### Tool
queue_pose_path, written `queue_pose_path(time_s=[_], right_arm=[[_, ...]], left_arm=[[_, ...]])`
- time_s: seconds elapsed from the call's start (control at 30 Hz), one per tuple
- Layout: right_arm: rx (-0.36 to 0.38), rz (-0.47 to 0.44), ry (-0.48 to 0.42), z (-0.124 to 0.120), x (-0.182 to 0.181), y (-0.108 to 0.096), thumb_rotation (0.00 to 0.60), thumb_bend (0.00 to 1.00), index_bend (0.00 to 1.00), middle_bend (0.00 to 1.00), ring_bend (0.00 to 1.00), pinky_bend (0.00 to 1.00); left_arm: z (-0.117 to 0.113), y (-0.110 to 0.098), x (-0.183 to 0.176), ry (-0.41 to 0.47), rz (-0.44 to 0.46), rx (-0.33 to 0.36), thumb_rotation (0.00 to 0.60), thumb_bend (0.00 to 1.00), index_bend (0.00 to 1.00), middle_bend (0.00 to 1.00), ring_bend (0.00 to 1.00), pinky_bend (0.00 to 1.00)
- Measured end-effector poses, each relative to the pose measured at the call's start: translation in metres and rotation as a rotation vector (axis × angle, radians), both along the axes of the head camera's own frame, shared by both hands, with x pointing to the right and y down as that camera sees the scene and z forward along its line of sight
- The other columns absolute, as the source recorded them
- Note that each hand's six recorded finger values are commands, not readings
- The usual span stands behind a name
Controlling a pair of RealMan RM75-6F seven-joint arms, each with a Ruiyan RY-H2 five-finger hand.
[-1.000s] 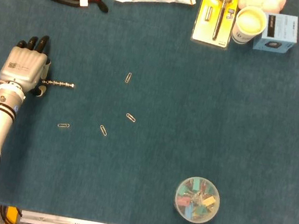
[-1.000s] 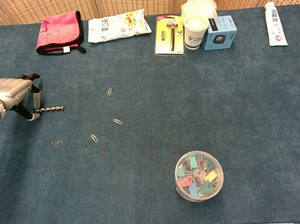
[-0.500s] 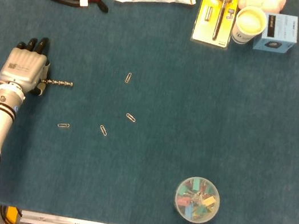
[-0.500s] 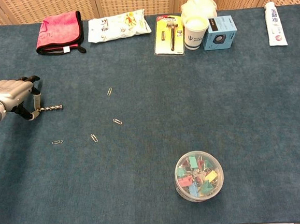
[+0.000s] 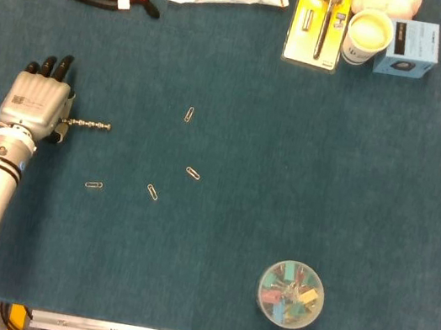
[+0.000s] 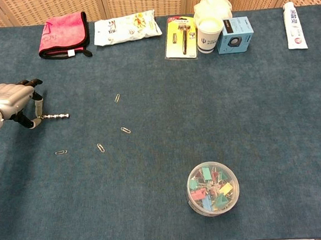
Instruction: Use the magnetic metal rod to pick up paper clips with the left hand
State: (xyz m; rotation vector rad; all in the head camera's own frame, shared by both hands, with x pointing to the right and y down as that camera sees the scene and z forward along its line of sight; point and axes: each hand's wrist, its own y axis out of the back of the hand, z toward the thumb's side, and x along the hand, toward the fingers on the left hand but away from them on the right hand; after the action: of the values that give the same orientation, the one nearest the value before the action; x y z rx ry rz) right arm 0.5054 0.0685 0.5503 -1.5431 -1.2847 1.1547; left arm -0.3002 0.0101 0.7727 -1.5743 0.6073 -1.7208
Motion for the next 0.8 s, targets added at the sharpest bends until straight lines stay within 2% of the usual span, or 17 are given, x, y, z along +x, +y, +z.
queue_pose_path(time_s=[0.8], right_arm=[[0.006, -0.014, -0.015, -0.004, -0.003, 0.002, 0.6, 0.12, 0.2, 0.19, 0.18, 0.31]], left_arm=[[-0.066, 0.029, 0.034, 0.013, 0.169, 0.133, 0.6, 0.36, 0.53, 0.0, 0.0, 0.13]])
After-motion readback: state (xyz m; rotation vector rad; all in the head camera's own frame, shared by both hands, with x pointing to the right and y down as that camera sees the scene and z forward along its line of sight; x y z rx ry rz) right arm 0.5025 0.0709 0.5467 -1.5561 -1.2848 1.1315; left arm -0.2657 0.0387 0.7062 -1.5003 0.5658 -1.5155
